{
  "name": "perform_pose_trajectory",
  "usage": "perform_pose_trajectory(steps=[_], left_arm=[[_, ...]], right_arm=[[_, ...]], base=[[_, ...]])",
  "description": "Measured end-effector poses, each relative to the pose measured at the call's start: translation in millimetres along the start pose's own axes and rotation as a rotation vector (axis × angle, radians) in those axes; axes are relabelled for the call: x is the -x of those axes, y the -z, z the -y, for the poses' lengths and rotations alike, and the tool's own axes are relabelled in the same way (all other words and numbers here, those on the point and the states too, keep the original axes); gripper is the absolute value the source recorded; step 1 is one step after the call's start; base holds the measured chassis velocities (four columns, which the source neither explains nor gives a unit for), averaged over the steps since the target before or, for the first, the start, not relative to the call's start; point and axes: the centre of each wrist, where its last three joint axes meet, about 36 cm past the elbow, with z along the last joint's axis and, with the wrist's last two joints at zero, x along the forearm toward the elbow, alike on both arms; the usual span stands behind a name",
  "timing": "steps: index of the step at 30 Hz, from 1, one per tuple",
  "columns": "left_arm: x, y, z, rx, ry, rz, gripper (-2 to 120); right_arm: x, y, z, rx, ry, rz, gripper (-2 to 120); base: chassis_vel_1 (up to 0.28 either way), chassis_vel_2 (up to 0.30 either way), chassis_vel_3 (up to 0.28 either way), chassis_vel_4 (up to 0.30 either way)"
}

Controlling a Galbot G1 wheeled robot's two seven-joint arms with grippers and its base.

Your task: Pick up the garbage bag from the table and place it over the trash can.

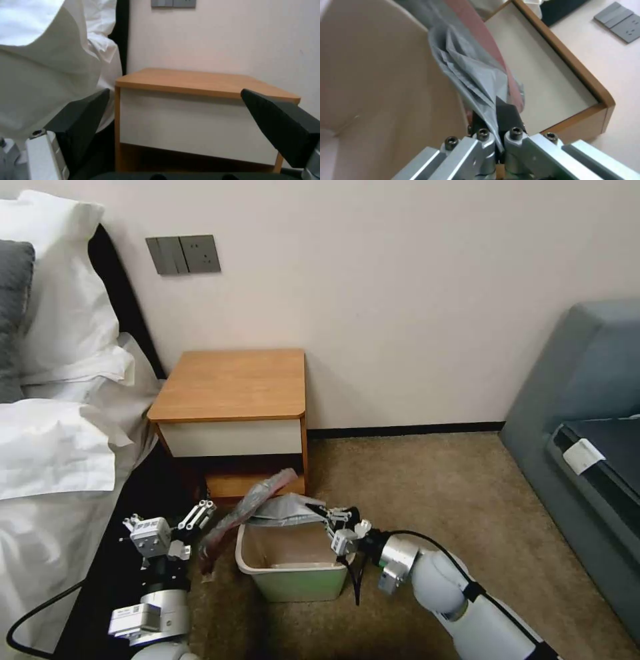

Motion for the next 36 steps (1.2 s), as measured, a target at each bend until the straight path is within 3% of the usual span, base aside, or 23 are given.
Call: perform_pose_trajectory(steps=[21, 24, 26, 29, 36], left_arm=[[0, -11.0, 0.5, 0.024, 0.004, -0.017, 98], [1, -11.6, 1.4, 0.023, 0.004, -0.013, 98], [2, -11.5, 1.8, 0.023, 0.003, -0.012, 98], [2, -13.1, 3.1, 0.023, 0.000, -0.014, 98], [4, -17.3, 4.6, 0.024, -0.002, -0.021, 98]], right_arm=[[-27, -18, 2, -0.045, 0.102, -0.014, 0], [-27, -18, 6, -0.050, 0.115, -0.011, 15], [-28, -18, 8, -0.052, 0.124, -0.011, 18], [-35, -18, 22, -0.058, 0.153, -0.024, 34], [-56, -13, 49, -0.063, 0.177, -0.044, 55]], base=[[0.000, 0.000, 0.000, 0.000], [0.000, 0.000, 0.000, 0.000], [0.000, 0.000, 0.000, 0.000], [0.000, 0.000, 0.000, 0.000], [0.000, 0.000, 0.000, 0.000]])
